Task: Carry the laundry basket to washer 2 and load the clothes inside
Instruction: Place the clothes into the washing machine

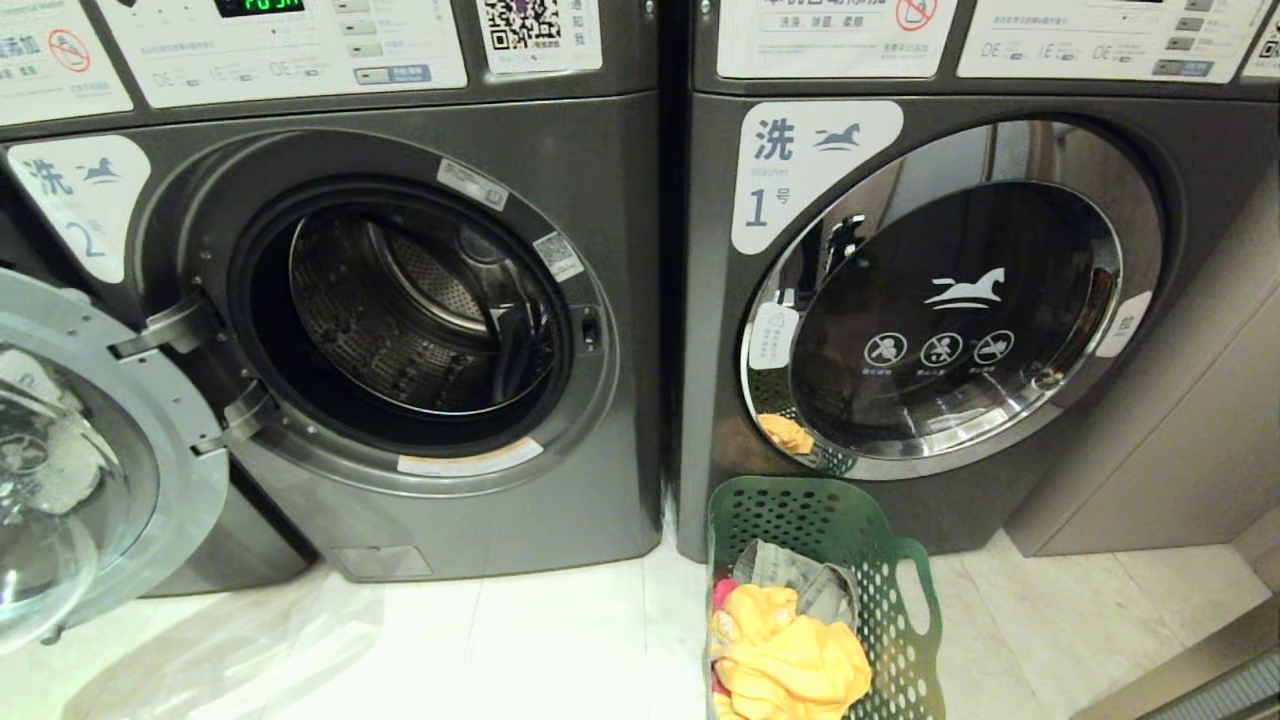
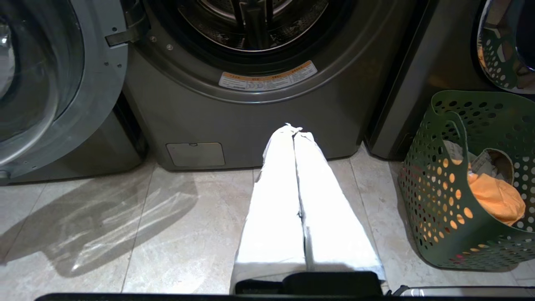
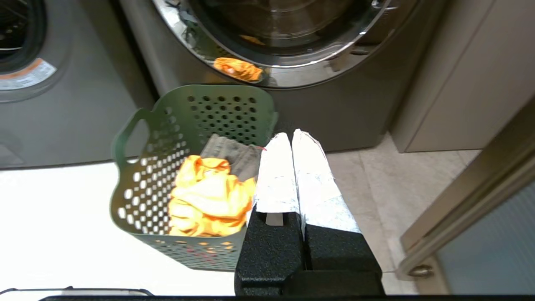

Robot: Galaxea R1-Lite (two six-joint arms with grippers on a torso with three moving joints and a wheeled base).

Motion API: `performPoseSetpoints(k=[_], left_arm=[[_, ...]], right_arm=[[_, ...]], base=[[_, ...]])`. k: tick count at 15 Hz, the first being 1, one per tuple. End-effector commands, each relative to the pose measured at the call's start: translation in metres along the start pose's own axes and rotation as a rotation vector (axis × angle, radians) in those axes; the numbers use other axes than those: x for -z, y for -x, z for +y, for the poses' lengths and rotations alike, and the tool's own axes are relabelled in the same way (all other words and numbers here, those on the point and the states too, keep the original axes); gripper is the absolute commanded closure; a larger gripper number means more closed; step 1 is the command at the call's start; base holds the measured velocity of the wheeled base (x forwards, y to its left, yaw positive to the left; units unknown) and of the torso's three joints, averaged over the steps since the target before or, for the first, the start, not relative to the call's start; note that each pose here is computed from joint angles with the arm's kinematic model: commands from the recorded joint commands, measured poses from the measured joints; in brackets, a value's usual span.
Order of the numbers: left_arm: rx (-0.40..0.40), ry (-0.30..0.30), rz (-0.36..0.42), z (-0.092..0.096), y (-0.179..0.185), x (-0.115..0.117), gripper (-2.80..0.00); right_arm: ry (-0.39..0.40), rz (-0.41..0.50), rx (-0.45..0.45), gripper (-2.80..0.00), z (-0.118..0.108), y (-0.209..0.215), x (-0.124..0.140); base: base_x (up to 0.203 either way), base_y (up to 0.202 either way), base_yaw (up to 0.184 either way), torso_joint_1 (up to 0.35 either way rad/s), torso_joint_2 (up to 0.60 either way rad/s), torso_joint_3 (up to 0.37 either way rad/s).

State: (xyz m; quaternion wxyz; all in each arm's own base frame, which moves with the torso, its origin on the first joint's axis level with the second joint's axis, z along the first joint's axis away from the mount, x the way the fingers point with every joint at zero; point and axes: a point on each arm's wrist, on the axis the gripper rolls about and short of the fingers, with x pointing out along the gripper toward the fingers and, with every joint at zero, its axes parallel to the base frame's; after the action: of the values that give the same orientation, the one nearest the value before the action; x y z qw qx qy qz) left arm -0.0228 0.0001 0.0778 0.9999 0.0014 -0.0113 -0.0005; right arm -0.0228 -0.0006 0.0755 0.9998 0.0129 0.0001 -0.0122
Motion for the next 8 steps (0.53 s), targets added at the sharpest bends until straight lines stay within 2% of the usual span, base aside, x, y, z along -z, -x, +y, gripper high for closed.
performPoseSetpoints(k=[1, 8], left_arm=[[-0.001, 0.0, 0.009, 0.0, -0.0006, 0.0018, 0.0], [-0.003, 0.003, 0.009, 0.0, -0.0006, 0.0018, 0.0]], right_arm=[[0.0, 0.001, 0.0, 0.0, 0.0, -0.0001, 0.0], [0.0, 0.001, 0.0, 0.0, 0.0, -0.0001, 0.0]], base=[[0.0, 0.195, -0.003, -0.002, 0.0, -0.002], [0.0, 0.195, -0.001, 0.002, 0.0, 0.003]])
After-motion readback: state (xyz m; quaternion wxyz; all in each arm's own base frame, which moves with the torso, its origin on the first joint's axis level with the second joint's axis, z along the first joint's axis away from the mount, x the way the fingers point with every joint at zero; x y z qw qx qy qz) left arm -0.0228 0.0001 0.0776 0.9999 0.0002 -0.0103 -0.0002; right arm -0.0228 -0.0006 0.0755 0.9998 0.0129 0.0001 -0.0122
